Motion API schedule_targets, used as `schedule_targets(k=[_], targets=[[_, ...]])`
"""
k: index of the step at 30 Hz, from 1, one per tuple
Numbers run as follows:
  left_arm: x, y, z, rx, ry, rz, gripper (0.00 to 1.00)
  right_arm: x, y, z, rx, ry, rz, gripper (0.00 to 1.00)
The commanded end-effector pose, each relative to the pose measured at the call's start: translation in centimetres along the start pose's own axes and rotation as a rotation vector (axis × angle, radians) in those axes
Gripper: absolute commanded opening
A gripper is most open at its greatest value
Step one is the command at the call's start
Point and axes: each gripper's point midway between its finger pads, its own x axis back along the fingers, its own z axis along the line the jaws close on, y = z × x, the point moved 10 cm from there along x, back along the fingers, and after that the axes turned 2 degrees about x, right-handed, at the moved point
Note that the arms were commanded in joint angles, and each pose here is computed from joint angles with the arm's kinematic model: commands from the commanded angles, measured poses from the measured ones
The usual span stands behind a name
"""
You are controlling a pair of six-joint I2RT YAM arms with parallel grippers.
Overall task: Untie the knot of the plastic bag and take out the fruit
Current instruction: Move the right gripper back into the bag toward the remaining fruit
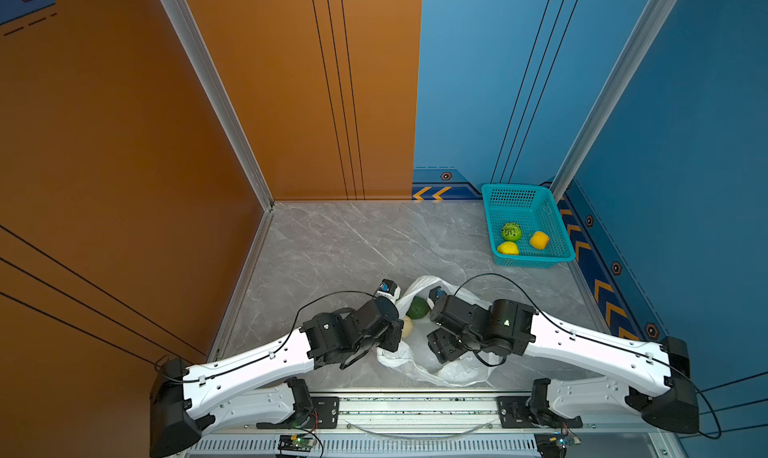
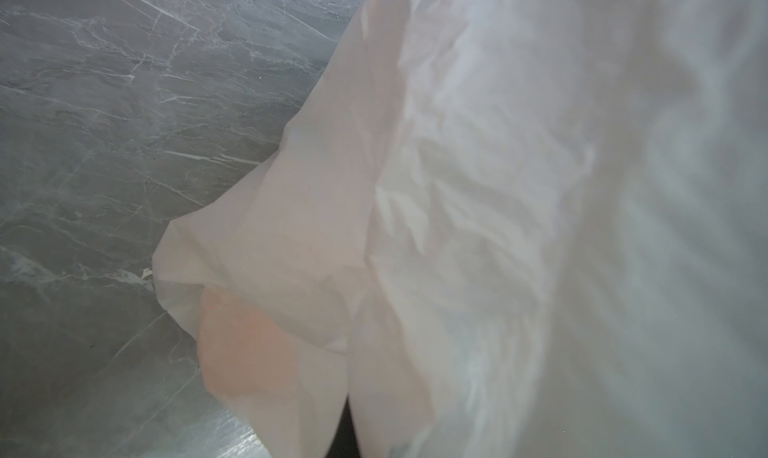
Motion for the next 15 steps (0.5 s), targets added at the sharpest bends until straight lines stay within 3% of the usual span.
schedule_targets(k=[1,11,15], targets=[[1.0,1.1,-0.5,0.007,-0.031,-0.049,0.00,-2.0,0.5,0.6,0.011,-0.060,-0.032,0.79],[1.4,1.3,-0.6,0.017,-0.053,-0.065,0.00,-7.0,1.2,1.2,0.004,-0.180,-0.009,0.78],[1.4,1.1,-0.5,0.018,-0.064,-0.063,0.00,-9.1,2.0,-0.2,-0.066,-0.166,-0.006,0.79]])
